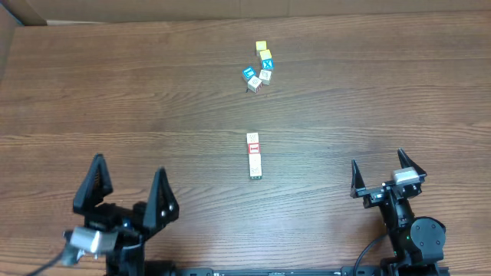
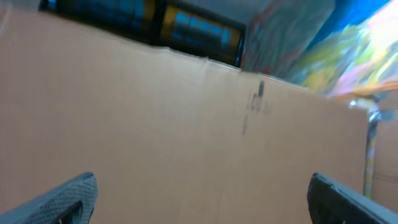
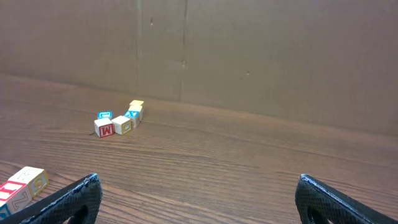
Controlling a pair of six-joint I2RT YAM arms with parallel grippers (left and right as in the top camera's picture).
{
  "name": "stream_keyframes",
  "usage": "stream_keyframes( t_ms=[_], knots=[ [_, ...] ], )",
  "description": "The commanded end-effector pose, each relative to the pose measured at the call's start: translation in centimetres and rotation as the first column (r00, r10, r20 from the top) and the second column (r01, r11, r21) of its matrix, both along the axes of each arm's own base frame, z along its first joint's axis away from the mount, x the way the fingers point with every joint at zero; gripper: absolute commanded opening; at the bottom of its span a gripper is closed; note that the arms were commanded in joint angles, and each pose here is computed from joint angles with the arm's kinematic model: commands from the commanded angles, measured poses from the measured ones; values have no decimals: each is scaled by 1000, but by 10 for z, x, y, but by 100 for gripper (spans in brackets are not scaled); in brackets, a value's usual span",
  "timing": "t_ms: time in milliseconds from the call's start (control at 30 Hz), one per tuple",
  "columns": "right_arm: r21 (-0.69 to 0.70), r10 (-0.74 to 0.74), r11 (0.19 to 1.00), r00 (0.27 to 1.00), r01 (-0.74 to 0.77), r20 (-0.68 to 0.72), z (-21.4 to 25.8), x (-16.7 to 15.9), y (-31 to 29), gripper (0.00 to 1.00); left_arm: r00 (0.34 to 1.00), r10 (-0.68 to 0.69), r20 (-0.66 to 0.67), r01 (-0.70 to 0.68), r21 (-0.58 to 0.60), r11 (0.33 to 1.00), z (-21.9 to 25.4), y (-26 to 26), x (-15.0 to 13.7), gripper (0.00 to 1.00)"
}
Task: Flip 4 blocks
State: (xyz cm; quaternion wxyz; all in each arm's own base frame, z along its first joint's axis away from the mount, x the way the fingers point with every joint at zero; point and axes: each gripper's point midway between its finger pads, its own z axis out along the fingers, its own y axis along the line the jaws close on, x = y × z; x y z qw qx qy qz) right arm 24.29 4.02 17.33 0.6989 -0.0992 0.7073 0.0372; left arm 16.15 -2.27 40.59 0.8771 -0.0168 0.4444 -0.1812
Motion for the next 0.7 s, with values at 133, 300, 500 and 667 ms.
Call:
stream_keyframes(
  t_ms=[133,300,500,667],
  knots=[
    [-3,-9,1000,1000,9,3,-2,0,-2,100,993,-7,117,6,9,1000,7,-2,-13,100],
    [-3,-9,1000,1000,9,3,-2,0,-2,100,997,10,74,-9,-6,1000,-11,2,0,100],
    [-3,-9,1000,1000,9,3,-2,0,-2,100,1000,13,-3,-13,-7,1000,-43,3,21,100],
    [-3,-9,1000,1000,9,3,-2,0,-2,100,998,15,-69,-16,-9,1000,-76,3,37,100]
  ],
)
